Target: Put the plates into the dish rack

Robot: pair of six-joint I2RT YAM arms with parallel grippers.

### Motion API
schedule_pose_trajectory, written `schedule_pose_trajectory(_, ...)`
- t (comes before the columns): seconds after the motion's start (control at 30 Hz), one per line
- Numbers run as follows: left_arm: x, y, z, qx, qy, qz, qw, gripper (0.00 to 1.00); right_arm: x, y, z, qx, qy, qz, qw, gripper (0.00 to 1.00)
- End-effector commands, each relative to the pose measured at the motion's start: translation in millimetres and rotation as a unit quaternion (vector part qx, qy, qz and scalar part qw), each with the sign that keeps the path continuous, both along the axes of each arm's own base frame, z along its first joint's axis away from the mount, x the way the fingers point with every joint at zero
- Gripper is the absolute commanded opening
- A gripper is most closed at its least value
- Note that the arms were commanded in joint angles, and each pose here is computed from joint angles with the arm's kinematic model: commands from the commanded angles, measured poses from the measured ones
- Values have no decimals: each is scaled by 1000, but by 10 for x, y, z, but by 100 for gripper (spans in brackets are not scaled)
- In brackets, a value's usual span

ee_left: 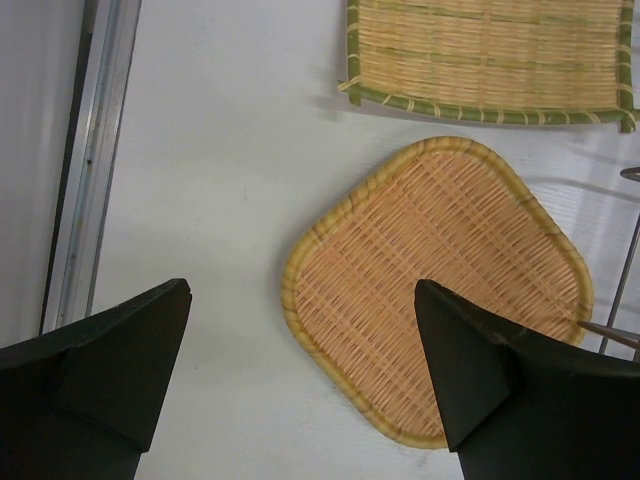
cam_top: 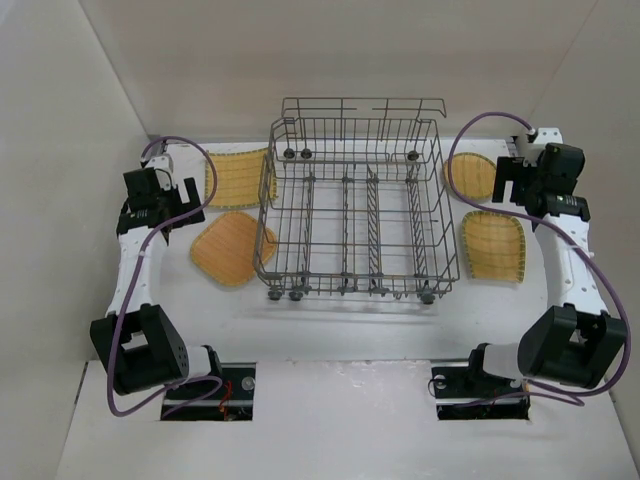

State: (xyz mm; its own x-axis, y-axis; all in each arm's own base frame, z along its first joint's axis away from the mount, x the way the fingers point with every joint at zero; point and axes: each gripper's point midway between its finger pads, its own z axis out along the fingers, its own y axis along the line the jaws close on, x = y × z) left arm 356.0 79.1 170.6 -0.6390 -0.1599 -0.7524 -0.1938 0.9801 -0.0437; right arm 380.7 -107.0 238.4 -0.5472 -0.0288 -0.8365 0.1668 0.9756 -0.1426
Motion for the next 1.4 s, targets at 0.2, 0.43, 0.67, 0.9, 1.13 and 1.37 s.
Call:
schedule_pose_trajectory(0.2, 89, 26, 212, 19, -33, -1, 999, 96, 98, -38, 422, -22, -79, 0, 997, 100)
schedule_pose_trajectory(0.43, 122, -6, 230, 24, -33, -3, 999, 97, 199, -71, 578, -18, -125, 18, 992, 100)
schedule_pose_trajectory(0.67, 124, 5, 256, 32, -34, 0, 999, 98, 445, -103, 1176, -9, -250, 40, 967, 100)
schedule_pose_trajectory(0.9, 151, -24, 270, 40, -34, -8, 999, 98, 829, -50, 834, 30, -184, 70, 980, 100)
schedule_pose_trajectory(1.13, 177, -60, 242, 43, -29, -16, 999, 99, 1210, -231, 198, 203, -60, 59, 976, 100)
schedule_pose_trajectory(1.37, 202, -68, 107, 41, -17, -18, 999, 99, 1321, -430, -368, 234, 38, 57, 970, 84)
